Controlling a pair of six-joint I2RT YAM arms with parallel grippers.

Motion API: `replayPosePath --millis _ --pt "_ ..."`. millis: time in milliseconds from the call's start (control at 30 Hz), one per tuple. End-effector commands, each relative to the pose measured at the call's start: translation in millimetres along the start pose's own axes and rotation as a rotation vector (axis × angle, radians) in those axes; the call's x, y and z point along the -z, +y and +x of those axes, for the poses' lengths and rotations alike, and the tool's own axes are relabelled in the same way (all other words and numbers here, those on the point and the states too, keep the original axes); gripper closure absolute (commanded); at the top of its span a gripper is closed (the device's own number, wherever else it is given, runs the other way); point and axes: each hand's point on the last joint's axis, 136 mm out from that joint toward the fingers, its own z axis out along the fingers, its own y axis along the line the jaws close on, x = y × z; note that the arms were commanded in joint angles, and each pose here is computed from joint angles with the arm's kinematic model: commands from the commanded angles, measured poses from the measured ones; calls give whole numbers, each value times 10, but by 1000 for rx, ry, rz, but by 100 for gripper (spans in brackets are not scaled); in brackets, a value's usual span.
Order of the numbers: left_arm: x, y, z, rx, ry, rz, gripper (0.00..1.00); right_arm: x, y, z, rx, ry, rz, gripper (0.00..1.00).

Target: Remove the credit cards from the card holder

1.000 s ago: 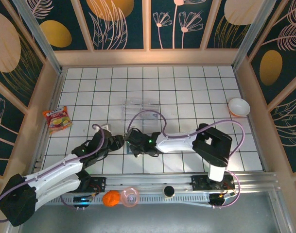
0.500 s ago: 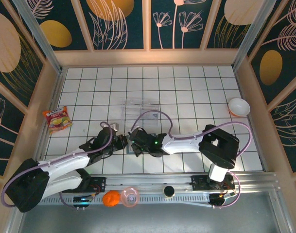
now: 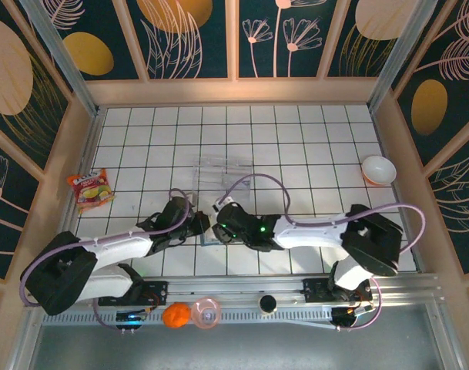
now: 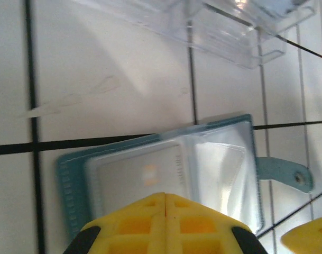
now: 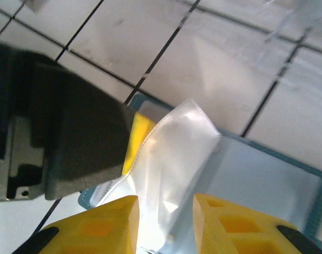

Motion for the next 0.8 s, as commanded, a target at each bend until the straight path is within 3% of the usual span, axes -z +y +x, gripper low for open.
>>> replayPosePath --millis 0,167,367,600,767 --pt "-101 -296 54 -61 49 77 95 183 -365 -141 -105 -89 124 68" --pt "-271 -650 224 -94 136 170 95 368 -561 -152 -181 -123 149 70" --pt "-422 -543 322 -88 185 105 97 418 -555 -147 -196 -100 129 72" --pt "43 -516 -128 -59 -50 56 89 244 -197 -96 -182 20 -111 82" --pt "147 -79 -102 -9 -41 -35 90 56 -16 87 -191 139 -232 89"
